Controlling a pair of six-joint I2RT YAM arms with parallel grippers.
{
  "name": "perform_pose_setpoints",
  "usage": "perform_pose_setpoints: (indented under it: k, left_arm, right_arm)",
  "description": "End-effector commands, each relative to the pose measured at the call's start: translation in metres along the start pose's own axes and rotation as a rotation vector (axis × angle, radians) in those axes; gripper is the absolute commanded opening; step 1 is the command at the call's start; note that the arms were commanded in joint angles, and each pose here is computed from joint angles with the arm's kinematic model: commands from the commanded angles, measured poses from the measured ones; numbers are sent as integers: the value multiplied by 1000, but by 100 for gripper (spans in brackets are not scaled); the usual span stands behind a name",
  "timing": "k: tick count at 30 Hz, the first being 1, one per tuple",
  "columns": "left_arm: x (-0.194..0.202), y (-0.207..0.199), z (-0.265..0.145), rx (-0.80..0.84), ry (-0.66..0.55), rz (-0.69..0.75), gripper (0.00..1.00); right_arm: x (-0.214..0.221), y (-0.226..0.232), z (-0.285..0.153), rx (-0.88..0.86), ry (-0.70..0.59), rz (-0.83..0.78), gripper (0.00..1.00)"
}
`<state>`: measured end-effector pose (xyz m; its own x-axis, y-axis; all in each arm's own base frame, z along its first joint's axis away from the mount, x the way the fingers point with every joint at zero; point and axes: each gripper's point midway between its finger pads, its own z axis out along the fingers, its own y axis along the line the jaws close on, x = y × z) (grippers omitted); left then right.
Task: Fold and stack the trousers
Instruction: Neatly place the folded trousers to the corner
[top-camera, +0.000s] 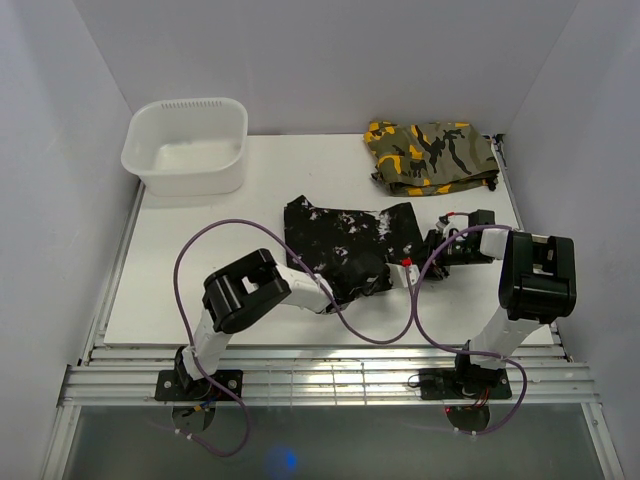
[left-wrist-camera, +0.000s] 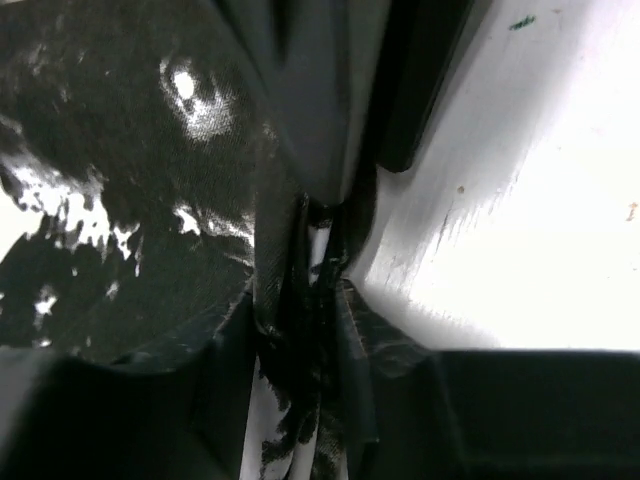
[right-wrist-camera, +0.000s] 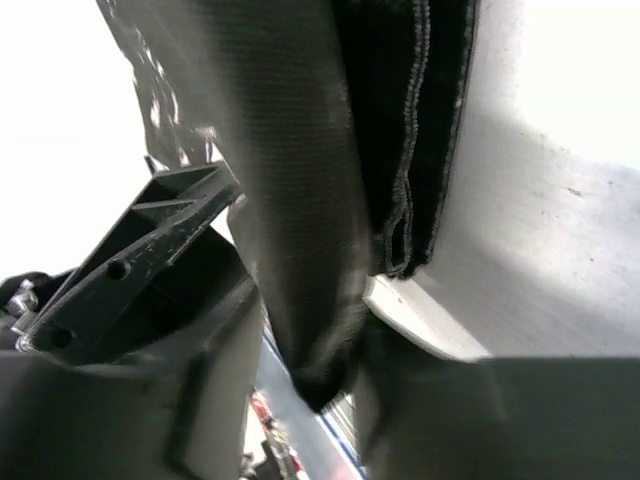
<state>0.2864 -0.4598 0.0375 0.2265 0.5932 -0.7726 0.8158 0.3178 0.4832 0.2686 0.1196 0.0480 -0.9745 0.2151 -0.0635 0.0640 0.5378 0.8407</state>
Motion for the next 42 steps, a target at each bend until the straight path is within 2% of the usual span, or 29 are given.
perform_pose_setpoints:
  k: [1,2,5,6,7,14,16,22,31,35,42]
  left_arm:
    - [39,-22,-1,110,131,-11,36]
    - [37,-20,-1,113,125,-13,33]
    - [31,-19,-4,141,113,-41,24]
    - [24,-15,-6,143,101,-54,22]
    - [22,-14,-8,153,95,-74,17]
    - [-14,-10,-19,243,6,-142,0]
    - [-27,-8,-23,263,-25,-153,0]
    - [-42,2,-23,287,-38,-228,0]
    - [-58,21,-26,294,-82,-324,0]
    - [-68,32,-30,316,-110,-401,0]
    - [-80,29,-36,381,-134,-504,0]
  right_arm:
    - [-9,8,-11,7,-15,-57,57]
    - [-8,8,-15,11,-16,-40,79]
    - [-10,5,-27,32,-33,-42,98]
    - [-12,3,-31,43,-45,-44,97]
    - [-13,1,-37,55,-66,-46,90]
    - [-21,1,-30,-6,-114,1,90]
    - [-28,0,-24,-17,-145,-12,90]
    - [-18,9,-6,-57,-92,31,90]
    - [-10,-3,8,-9,-77,78,90]
    - [-20,-4,12,-23,-104,102,90]
    - [-43,13,27,-64,-156,76,90]
